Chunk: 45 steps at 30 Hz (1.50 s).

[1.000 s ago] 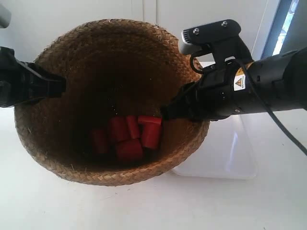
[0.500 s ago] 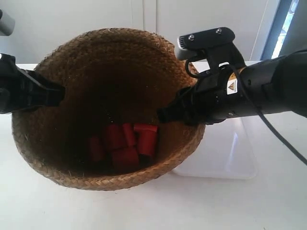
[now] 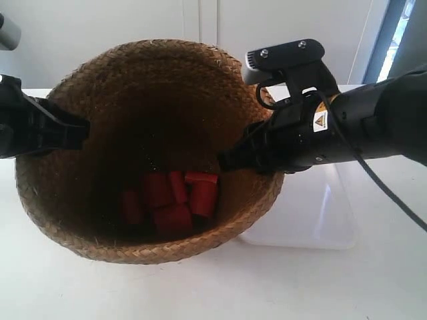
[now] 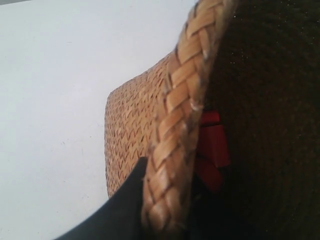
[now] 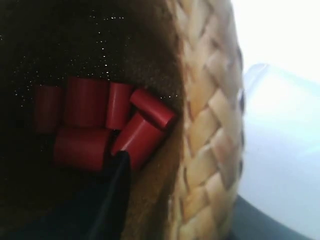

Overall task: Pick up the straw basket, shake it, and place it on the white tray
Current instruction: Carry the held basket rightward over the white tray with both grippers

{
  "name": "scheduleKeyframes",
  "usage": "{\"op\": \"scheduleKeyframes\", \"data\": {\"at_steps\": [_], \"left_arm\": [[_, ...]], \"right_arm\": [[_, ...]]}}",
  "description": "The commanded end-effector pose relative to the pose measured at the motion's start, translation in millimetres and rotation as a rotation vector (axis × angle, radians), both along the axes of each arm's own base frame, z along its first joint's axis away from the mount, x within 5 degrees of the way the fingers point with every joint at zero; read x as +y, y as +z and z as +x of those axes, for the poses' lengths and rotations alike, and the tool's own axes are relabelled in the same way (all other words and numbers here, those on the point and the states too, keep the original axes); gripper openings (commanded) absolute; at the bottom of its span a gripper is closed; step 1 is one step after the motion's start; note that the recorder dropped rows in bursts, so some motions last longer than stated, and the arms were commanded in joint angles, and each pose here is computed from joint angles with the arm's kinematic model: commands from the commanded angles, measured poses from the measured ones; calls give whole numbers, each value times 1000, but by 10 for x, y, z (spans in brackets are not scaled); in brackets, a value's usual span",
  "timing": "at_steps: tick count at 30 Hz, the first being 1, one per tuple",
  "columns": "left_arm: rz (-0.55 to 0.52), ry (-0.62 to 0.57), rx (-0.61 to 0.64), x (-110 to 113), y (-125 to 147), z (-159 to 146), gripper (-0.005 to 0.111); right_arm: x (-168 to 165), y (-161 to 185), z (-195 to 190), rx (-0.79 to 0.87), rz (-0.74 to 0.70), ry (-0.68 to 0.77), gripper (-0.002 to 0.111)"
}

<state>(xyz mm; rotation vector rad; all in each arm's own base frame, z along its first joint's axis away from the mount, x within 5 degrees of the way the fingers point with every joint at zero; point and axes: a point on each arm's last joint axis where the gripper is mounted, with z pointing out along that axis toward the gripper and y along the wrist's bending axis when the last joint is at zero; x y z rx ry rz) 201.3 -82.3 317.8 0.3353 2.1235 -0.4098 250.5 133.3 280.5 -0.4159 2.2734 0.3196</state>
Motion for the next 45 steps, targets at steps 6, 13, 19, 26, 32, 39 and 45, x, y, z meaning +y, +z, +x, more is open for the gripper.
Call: {"op": "scheduleKeyframes", "data": {"at_steps": [6, 13, 19, 26, 32, 39, 45], "left_arm": [[-42, -24, -219, 54, 668, -196, 0], [-54, 44, -77, 55, 233, -73, 0], [-71, 62, -171, 118, 368, -157, 0], [-70, 65, -159, 125, 359, -159, 0], [-55, 49, -113, 119, 306, -181, 0], [-41, 38, -71, 115, 240, -200, 0], [-41, 37, -71, 115, 240, -201, 0]], "right_arm": [[-78, 722, -133, -144, 34, 19, 0], [-65, 294, -159, -121, 79, -8, 0], [-54, 582, -258, -217, 190, -14, 0], [-57, 451, -263, -118, 71, 23, 0], [-32, 343, -219, -65, 41, 22, 0], [-27, 334, -210, -64, 41, 22, 0], [-29, 284, -198, -45, 8, 28, 0]]}}
